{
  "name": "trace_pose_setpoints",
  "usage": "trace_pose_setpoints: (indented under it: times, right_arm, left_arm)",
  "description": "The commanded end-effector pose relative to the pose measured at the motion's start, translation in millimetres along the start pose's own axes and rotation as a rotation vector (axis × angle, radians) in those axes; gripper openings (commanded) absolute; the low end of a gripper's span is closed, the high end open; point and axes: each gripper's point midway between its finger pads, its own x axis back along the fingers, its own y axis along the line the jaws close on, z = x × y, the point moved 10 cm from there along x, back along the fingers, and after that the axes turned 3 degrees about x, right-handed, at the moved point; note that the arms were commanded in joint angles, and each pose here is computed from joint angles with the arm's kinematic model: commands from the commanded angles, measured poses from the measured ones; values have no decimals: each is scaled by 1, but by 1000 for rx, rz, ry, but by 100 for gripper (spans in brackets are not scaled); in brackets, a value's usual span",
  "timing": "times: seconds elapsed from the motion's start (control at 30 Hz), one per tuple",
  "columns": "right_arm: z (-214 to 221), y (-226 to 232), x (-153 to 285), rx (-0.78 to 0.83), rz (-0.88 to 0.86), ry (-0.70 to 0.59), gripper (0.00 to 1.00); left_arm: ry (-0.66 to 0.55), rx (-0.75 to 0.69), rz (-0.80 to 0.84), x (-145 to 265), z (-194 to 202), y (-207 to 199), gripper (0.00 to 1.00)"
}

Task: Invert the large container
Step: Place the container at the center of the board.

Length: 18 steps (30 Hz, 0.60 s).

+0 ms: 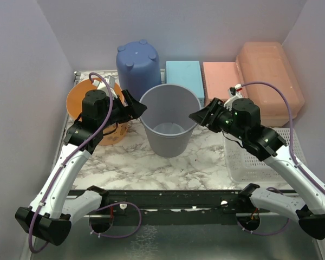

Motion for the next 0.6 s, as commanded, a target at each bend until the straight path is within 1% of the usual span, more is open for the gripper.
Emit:
trace_pose_setpoints:
  times: [0.0,0.17,0.27,0.43,0.57]
  right_arm:
    - [-1,-22,4,150,60,85,59]
    - [-35,-29,2,174,53,80,61]
    - [-46,-41,-2,137,6,109,60]
    - [-37,-59,-17,1,-197,230,58]
    - [-29,-63,-26,-55,-289,291,58]
  left_arm:
    - [-18,-36,-51,7,-2,2,81]
    - [15,-31,-65,0,2,6,82]
    - [4,-29,-91,0,4,10,82]
    - [-28,-42,-193,3,6,22,84]
    - [-35,-54,-270,3,9,32,85]
